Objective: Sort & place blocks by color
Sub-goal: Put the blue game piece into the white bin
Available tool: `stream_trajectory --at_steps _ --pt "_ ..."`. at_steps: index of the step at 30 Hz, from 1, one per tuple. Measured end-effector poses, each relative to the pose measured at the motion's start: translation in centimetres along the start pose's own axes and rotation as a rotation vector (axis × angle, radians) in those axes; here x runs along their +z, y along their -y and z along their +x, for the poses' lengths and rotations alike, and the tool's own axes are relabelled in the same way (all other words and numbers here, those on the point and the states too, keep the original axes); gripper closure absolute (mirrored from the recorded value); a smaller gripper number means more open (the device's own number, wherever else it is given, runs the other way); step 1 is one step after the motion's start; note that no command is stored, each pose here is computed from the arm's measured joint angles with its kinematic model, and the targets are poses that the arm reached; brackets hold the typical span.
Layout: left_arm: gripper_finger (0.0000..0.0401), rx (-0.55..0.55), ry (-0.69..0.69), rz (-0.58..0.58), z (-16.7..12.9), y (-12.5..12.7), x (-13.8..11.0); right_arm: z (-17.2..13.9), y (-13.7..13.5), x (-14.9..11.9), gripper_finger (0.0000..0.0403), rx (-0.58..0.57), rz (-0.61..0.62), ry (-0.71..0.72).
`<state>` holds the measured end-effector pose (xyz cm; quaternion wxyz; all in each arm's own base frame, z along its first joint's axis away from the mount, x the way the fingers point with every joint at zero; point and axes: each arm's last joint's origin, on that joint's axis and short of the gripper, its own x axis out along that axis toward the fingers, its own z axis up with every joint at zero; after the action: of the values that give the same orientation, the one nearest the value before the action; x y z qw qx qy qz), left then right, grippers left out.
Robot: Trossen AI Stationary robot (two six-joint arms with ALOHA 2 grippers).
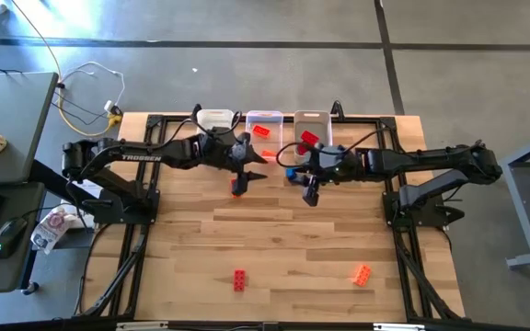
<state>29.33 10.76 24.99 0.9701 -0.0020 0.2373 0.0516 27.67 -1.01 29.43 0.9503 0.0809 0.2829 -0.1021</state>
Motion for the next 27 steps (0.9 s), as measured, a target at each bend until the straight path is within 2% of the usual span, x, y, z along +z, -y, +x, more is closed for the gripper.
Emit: stream_trajectory --at_steps 9,19,27 --pt "0.0189 -0.051 0.103 -0.01 0.2 1.3 1.1 -0.1 -0.4 1.2 0.0299 0.08 -0.087 0.118" --pt "0.0189 -0.061 0.164 0.0 0.3 2.1 1.8 -0.2 -0.6 2.0 0.0299 0.089 -0.121 0.207" --pt "0.0189 -0.047 0.23 -0.029 0.2 2.0 2.5 0.0 -0.5 2.1 0.0299 0.039 -0.115 0.221"
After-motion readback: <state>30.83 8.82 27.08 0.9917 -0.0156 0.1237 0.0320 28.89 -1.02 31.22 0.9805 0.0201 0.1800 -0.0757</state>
